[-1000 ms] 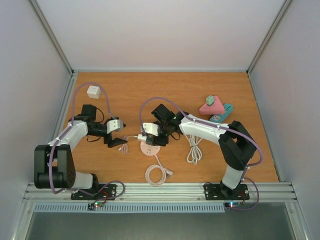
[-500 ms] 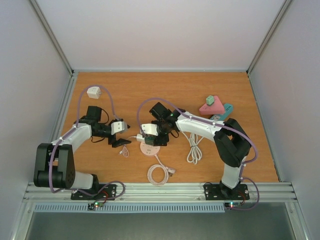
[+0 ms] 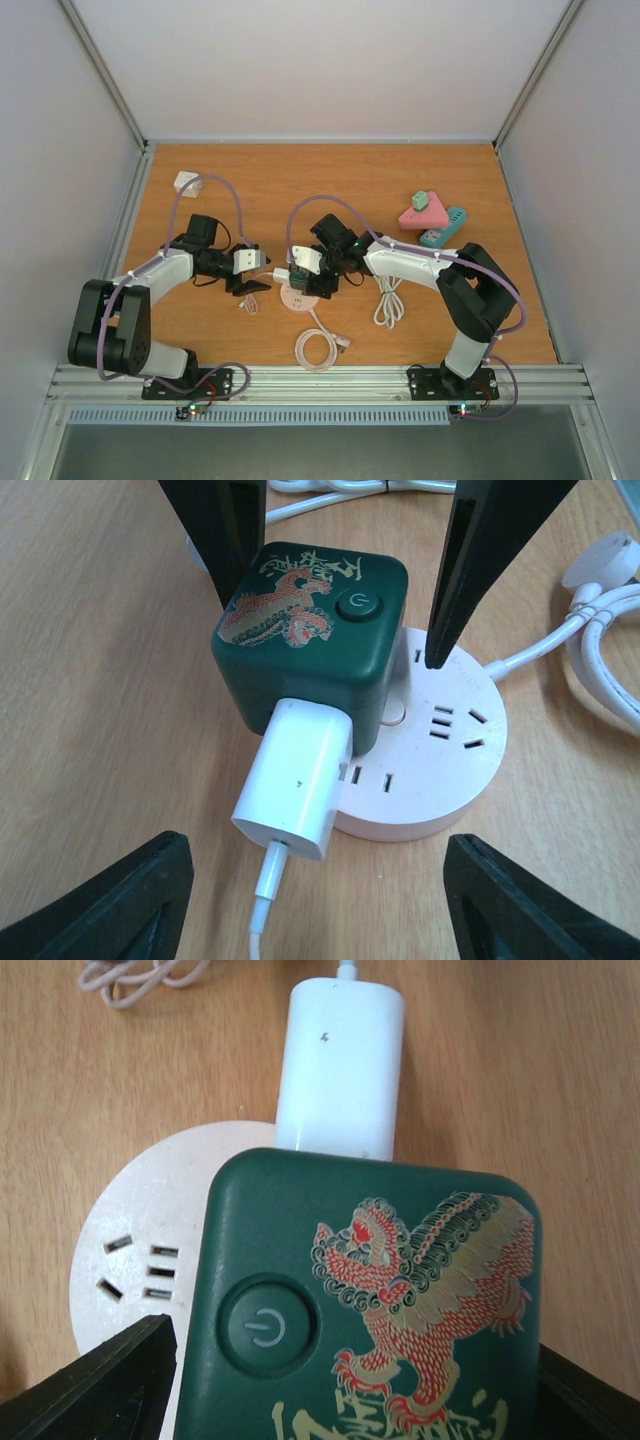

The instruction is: Pull the plug off the socket

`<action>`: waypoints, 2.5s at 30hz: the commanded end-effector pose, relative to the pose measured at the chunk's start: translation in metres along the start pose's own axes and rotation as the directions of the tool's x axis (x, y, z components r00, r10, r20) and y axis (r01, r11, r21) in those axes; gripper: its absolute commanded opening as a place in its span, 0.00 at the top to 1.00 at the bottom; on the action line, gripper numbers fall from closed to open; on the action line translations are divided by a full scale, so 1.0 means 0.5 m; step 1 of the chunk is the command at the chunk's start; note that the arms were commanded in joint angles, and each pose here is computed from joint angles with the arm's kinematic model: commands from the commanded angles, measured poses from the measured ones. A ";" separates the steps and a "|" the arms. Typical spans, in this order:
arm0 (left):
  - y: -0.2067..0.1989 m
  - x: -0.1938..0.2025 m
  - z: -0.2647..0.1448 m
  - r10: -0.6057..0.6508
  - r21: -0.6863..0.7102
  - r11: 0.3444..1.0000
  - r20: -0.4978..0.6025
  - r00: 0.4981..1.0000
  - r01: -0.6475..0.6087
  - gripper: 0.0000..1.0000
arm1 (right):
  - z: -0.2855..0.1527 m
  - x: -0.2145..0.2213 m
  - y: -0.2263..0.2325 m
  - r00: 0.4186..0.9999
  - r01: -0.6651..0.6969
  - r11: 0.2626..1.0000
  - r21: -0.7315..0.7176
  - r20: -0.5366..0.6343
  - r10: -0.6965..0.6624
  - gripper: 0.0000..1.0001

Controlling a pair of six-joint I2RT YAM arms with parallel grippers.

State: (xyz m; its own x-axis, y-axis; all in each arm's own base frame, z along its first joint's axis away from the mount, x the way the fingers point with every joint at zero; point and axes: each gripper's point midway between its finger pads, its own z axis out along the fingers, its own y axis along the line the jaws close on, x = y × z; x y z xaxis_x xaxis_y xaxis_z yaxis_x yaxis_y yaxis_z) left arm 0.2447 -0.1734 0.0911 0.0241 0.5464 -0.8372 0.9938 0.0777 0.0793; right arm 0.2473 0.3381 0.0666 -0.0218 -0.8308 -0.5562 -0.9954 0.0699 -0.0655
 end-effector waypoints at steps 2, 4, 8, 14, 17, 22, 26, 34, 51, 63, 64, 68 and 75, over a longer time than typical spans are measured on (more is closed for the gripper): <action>0.018 -0.003 0.019 0.052 -0.022 0.998 -0.005 0.999 -0.053 0.32 | -0.014 -0.043 -0.012 0.985 -0.107 0.994 0.027 0.139 0.103 0.21; 0.019 -0.004 0.024 0.055 -0.021 0.998 -0.007 0.998 -0.055 0.33 | -0.012 -0.044 -0.011 0.981 -0.119 0.992 0.027 0.155 0.114 0.22; 0.022 -0.003 0.032 0.042 -0.011 0.999 -0.008 0.999 -0.042 0.36 | -0.008 -0.047 -0.008 0.976 -0.131 0.991 0.016 0.180 0.126 0.25; 0.029 0.000 0.049 0.041 -0.006 0.999 -0.018 0.999 -0.042 0.39 | -0.003 -0.049 0.000 0.971 -0.131 0.991 -0.001 0.201 0.129 0.36; 0.027 0.002 0.060 0.037 0.003 0.999 -0.024 0.999 -0.037 0.41 | 0.001 -0.045 0.004 0.972 -0.122 0.993 -0.008 0.202 0.121 0.42; 0.028 0.004 0.069 0.031 0.015 0.999 -0.031 0.999 -0.031 0.51 | 0.007 -0.039 0.002 0.975 -0.110 0.994 0.003 0.196 0.108 0.50; 0.032 0.006 0.069 0.017 0.009 1.000 -0.038 0.999 -0.017 0.62 | 0.008 -0.034 0.002 0.977 -0.100 0.995 0.010 0.190 0.096 0.59; 0.038 0.030 0.058 0.015 -0.016 1.000 -0.085 0.996 -0.017 0.77 | 0.015 -0.009 -0.007 0.984 -0.103 0.995 0.012 0.144 0.100 0.70; 0.064 0.056 0.011 -0.062 -0.050 0.997 -0.055 0.997 0.060 0.79 | 0.027 0.042 -0.011 0.989 -0.142 0.990 -0.018 0.033 0.143 0.81; 0.099 0.053 -0.005 -0.096 -0.121 0.990 -0.189 0.977 0.074 0.79 | 0.037 0.058 -0.013 0.986 -0.166 0.986 -0.025 -0.015 0.166 0.82; 0.098 0.055 -0.007 -0.095 -0.118 0.990 -0.201 0.975 0.072 0.79 | 0.038 0.059 -0.012 0.986 -0.166 0.986 -0.027 -0.017 0.165 0.82; 0.106 0.079 -0.011 -0.078 -0.127 0.991 -0.264 0.961 0.045 0.80 | 0.038 0.061 -0.010 0.986 -0.167 0.986 -0.031 -0.021 0.166 0.82; 0.122 0.118 -0.026 -0.104 -0.141 0.988 -0.314 0.944 0.062 0.81 | 0.038 0.069 -0.006 0.985 -0.170 0.985 -0.034 -0.027 0.169 0.83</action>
State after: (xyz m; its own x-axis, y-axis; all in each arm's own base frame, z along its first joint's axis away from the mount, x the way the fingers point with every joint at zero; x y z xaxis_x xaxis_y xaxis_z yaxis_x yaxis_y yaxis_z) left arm 0.2711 -0.1699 0.0683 -0.0472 0.6663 -0.7442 0.9940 0.1052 0.0312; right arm 0.2709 0.3584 0.0668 -0.1098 -0.7213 -0.6838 -0.9851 0.1706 -0.0218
